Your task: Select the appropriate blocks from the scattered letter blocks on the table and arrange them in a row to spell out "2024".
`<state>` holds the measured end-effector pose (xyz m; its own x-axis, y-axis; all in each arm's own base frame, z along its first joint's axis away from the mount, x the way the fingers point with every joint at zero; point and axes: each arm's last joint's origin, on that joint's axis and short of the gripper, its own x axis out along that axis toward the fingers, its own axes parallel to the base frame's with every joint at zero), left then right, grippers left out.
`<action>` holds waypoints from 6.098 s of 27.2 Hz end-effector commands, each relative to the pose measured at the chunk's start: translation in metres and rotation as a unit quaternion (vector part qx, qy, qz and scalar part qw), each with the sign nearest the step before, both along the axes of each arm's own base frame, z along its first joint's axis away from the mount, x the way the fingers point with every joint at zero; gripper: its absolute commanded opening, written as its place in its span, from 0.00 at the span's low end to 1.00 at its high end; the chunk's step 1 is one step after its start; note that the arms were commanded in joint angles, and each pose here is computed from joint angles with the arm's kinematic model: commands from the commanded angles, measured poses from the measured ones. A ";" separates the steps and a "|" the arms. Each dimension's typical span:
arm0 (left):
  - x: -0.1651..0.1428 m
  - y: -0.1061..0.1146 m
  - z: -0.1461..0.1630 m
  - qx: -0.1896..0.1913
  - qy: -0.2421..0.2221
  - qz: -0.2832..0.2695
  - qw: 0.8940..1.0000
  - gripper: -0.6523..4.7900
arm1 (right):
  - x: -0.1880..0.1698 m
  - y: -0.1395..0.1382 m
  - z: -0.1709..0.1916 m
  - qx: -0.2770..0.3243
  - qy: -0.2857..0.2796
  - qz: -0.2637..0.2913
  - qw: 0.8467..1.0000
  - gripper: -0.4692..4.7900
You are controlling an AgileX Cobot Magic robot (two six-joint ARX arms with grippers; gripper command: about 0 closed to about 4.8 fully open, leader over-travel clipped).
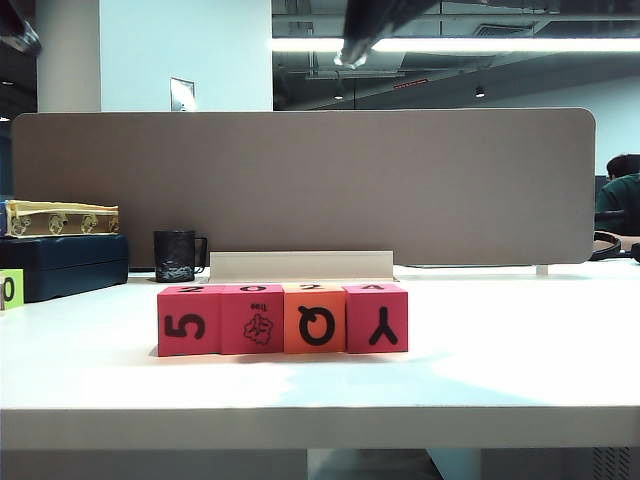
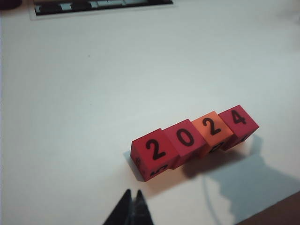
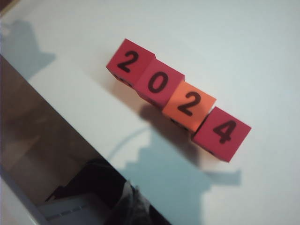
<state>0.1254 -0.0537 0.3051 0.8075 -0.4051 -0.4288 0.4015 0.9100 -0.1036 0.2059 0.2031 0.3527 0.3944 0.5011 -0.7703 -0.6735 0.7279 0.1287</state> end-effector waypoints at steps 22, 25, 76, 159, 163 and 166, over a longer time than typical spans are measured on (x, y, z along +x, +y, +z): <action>-0.037 0.018 -0.030 -0.030 -0.053 0.049 0.997 0.11 | -0.033 -0.066 -0.051 0.044 -0.028 -0.090 0.995 0.09; -0.041 0.021 -0.032 -0.036 -0.066 0.079 0.994 0.11 | -0.041 -0.091 -0.063 0.068 -0.046 -0.135 0.987 0.09; -0.033 0.063 -0.140 -0.029 -0.146 0.299 0.943 0.11 | -0.082 -0.176 -0.137 0.126 -0.129 -0.333 0.925 0.09; -0.030 0.044 -0.157 0.010 -0.141 0.149 0.979 0.11 | -0.110 -0.203 -0.207 0.075 -0.339 -0.366 0.863 0.09; -0.030 0.044 -0.157 0.010 -0.141 0.149 0.979 0.11 | -0.110 -0.203 -0.206 0.094 -0.334 -0.377 0.858 0.09; -0.030 0.044 -0.157 0.010 -0.141 0.149 0.979 0.11 | -0.110 -0.203 -0.206 0.095 -0.334 -0.376 0.859 0.09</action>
